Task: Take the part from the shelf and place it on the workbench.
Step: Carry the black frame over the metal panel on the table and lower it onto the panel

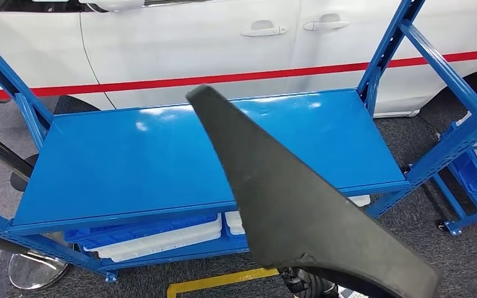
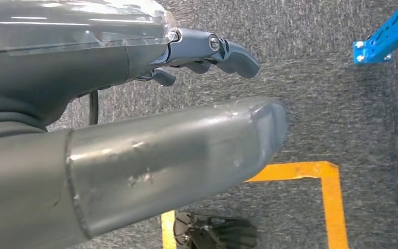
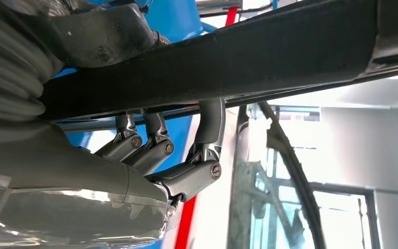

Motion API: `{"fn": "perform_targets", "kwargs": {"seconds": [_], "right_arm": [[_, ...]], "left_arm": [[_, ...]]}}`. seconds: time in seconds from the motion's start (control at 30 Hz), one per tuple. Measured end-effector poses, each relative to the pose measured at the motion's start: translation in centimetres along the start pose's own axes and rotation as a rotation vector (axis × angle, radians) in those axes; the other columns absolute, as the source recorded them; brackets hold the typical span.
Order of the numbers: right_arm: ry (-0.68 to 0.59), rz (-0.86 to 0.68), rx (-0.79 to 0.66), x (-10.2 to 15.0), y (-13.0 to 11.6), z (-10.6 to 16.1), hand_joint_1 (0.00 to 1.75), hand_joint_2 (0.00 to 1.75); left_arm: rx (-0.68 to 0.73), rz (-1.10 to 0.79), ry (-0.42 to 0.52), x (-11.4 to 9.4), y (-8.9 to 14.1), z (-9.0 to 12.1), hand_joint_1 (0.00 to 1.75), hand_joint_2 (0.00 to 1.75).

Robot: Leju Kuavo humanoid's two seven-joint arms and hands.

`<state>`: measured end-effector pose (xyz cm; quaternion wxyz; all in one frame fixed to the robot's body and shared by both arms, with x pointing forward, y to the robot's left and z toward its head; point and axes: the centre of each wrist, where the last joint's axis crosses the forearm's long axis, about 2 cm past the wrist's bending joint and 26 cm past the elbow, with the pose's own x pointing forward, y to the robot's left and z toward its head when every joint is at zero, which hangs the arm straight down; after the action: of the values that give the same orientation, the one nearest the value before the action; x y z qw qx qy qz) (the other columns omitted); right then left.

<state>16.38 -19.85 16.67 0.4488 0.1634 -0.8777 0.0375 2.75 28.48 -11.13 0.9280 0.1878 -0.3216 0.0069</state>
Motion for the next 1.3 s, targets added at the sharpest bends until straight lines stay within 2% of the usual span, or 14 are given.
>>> {"fn": "perform_targets", "kwargs": {"seconds": [0.47, 1.3], "right_arm": [[0.031, 0.094, -0.058, 0.4, 0.0, 2.0, 1.75, 1.75], [0.065, 0.133, -0.104, 1.1, -0.2, 3.0, 1.75, 1.75]], "left_arm": [[-0.023, -0.041, -0.017, 0.0, -0.2, 0.1, 0.0, 0.0], [-0.05, -0.053, -0.024, 0.2, -0.7, 0.2, 0.0, 0.0]]}}
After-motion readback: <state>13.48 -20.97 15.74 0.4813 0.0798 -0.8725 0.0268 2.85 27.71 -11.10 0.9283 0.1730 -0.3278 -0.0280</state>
